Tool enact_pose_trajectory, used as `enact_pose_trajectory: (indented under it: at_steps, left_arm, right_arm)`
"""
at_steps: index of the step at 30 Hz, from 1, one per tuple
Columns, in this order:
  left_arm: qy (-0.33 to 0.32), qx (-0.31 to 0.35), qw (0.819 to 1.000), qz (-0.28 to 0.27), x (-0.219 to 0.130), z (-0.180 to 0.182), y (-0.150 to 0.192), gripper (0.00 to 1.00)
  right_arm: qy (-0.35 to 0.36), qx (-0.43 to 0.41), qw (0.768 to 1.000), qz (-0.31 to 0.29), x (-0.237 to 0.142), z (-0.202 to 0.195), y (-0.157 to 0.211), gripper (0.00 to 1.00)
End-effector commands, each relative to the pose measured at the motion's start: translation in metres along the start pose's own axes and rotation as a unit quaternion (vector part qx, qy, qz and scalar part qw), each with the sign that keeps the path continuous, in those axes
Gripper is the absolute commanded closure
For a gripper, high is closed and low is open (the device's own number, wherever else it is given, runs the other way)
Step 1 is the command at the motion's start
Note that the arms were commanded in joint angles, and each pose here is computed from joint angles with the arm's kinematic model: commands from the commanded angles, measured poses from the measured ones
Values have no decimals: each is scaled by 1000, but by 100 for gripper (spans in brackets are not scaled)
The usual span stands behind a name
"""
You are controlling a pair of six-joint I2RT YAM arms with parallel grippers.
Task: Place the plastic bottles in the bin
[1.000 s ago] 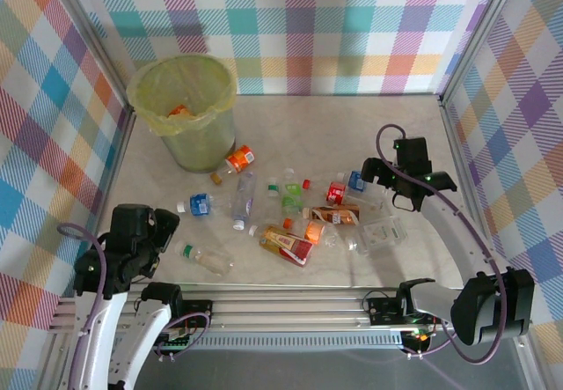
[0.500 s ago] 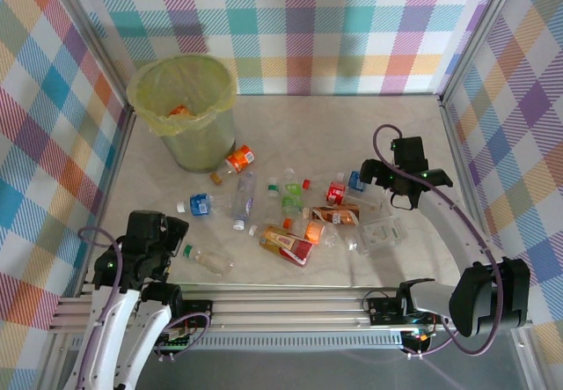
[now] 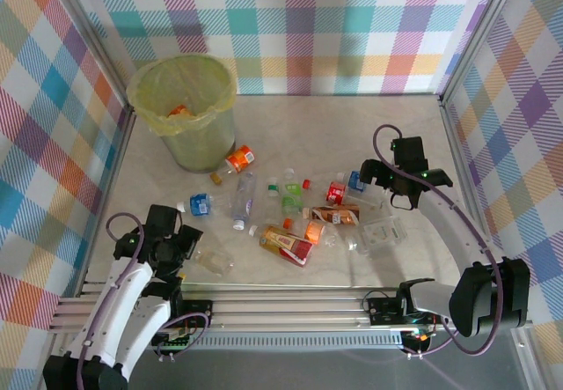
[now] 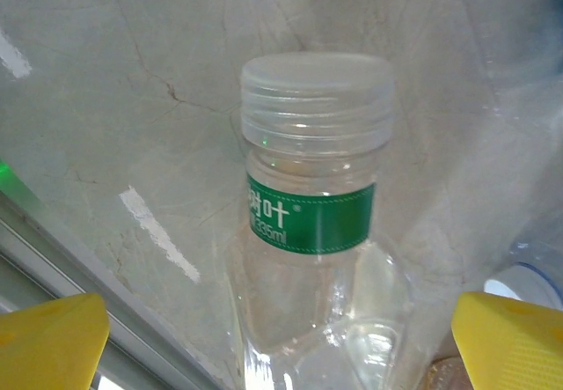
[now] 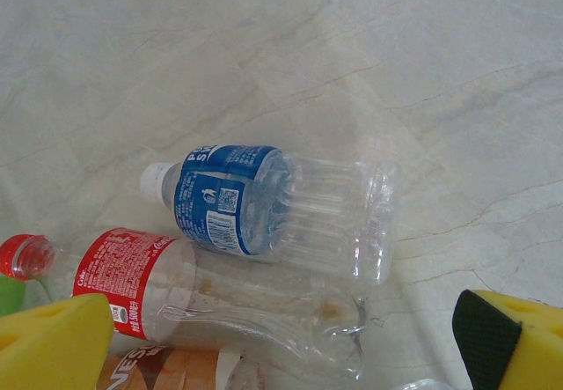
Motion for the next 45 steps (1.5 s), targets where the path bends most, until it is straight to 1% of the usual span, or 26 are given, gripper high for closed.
enact_pose_trajectory:
  at_steps: [1, 8, 16, 22, 26, 30, 35, 39, 45]
  left_arm:
    - [0, -1, 1000, 20, 10, -2, 3, 0]
    - [11, 4, 1000, 28, 20, -16, 0, 0]
    - [0, 6, 999, 36, 33, -22, 2, 0]
    - [-5, 10, 999, 37, 41, -28, 6, 4]
    - [-16, 11, 999, 37, 48, -30, 8, 12]
    - [-17, 9, 999, 32, 50, -32, 8, 24]
    - [-8, 6, 1000, 21, 45, -34, 7, 37]
    - [1, 17, 1000, -4, 30, -38, 5, 43]
    - [45, 40, 997, -57, -7, -45, -1, 48]
  right_arm:
    - [-6, 3, 1000, 0, -3, 3, -2, 0]
    - [-10, 0, 1000, 0, -5, 3, -1, 0]
    - [-13, 1, 1000, -8, -10, 3, -2, 0]
    - [-15, 3, 1000, -7, -9, 3, -1, 0]
    - [-19, 2, 1000, -5, -9, 4, 0, 0]
    - [-27, -1, 1000, -10, -12, 4, 0, 0]
    - [-31, -3, 999, -19, -17, 4, 1, 0]
    - [-30, -2, 999, -26, -21, 3, 0, 0]
    - [-20, 8, 999, -42, -28, 0, 0, 0]
Point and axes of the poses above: each hand's point on the last joint's axis, 136 mm out from that joint toward the fingers, its own x axis out along the fingers, its own z axis along the line the jaws close on, y = z × x, the point moved 9 cm from there along -x, back along the fingers, and after that the axes turned 1 degree about x, right-handed, at the moved point
